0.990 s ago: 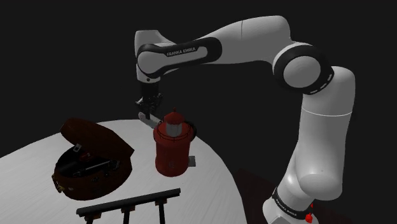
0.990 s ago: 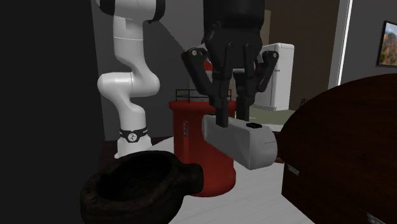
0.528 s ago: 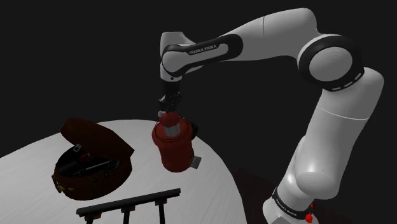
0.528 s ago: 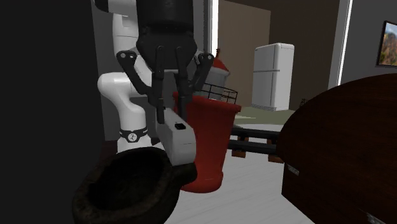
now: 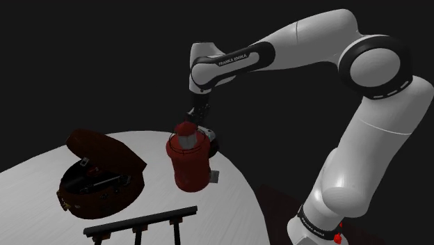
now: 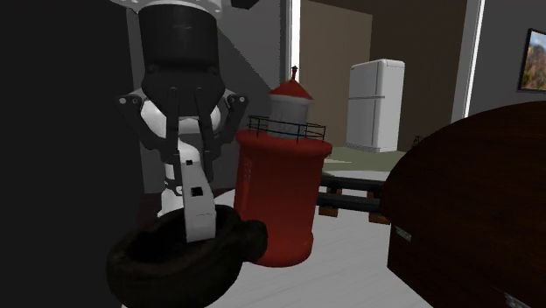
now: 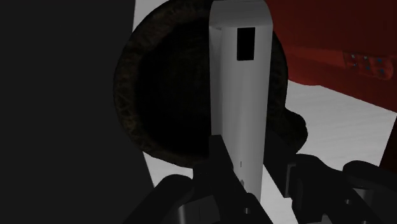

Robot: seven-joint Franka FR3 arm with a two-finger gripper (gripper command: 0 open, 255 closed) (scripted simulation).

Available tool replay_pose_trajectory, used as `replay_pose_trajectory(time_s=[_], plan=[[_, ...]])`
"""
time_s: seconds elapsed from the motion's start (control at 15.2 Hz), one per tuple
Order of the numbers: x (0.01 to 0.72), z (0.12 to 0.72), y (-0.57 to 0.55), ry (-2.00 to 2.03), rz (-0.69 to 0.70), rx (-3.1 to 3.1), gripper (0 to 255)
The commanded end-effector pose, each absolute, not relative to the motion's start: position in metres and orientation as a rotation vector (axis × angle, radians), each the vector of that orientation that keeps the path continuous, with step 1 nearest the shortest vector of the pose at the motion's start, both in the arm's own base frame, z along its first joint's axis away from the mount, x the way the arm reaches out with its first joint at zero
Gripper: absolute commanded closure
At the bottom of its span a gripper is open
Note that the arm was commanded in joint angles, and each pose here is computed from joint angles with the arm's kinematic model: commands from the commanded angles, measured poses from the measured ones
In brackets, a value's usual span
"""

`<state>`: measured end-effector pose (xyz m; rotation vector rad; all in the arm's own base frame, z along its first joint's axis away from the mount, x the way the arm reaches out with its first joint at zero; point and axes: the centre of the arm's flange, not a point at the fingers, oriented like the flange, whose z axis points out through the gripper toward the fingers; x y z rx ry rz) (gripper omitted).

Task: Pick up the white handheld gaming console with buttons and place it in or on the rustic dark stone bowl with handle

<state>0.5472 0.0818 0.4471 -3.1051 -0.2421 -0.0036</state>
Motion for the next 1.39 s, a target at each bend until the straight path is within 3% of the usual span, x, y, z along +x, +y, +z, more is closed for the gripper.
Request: replay_pose_trajectory(time_s=[0.0,0.46,0.92,0.99,1.32], plan=[[0.547,0.436,0.081,-0.242,-0.004,-3.105,255],[0.547,0.399,0.081,-0.242,-0.004,-3.105,255],[0.547,0.399,0.081,-0.242,-0.004,-3.105,255],[0.547,0.398,0.081,-0.242,-0.005,-3.105,0],[0.547,0.399,0.081,-0.242,-0.004,-3.105,0]])
